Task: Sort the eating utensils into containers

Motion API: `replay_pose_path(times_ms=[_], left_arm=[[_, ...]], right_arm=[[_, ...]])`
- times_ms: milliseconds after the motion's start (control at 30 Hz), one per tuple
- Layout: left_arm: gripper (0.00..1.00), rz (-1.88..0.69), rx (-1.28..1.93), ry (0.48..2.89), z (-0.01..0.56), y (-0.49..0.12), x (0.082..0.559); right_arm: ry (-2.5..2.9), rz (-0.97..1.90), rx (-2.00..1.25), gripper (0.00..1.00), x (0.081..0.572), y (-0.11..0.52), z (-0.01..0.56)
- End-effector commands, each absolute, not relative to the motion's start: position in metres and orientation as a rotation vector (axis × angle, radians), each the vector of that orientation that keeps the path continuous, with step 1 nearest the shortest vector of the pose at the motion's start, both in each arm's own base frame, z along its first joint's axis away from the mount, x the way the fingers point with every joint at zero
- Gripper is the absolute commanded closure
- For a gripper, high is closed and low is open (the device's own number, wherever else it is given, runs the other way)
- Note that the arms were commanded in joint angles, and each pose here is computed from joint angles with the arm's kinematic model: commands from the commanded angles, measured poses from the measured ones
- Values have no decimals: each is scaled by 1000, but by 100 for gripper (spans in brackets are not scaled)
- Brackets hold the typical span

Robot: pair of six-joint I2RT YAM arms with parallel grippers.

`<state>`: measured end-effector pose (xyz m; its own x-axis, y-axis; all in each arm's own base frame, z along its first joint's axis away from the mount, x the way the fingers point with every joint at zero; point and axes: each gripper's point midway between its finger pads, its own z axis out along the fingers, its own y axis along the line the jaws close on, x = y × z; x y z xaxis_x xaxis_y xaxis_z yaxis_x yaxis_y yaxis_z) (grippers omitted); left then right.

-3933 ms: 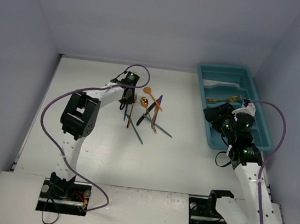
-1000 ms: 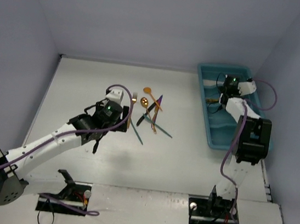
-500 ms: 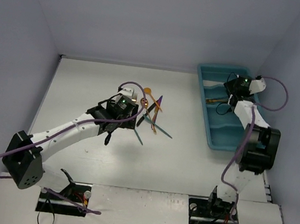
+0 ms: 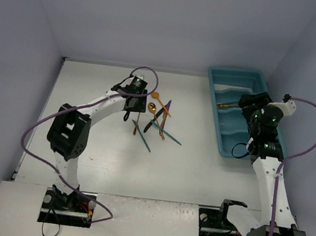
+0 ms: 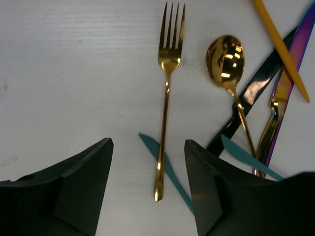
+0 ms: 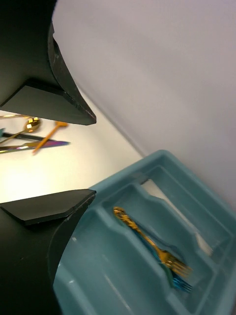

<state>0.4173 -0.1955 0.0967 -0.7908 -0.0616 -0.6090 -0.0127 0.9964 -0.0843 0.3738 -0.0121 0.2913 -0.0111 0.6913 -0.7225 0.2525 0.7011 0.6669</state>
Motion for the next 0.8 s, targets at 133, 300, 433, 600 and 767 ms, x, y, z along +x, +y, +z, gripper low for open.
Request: replay_pose_path(times_ms=[133,300,433,600,767], left_arm=[[54,-65,32,2468,94,-210,455],[59,-58,52,2507,74,-210,456],[62,-70,74,2523,64,-213,458],[68,-83,86,2544,54,-215,464],[75,-58,73,2587,38,-209,466]], right_arm=[[1704,560,594,47,341,41,281],[1770,596,538,46,317,56,266],[1809,613,469,46,302,64,255],[1845,611,445,46,290,67,243],[1843,607,435,46,285,66,246]])
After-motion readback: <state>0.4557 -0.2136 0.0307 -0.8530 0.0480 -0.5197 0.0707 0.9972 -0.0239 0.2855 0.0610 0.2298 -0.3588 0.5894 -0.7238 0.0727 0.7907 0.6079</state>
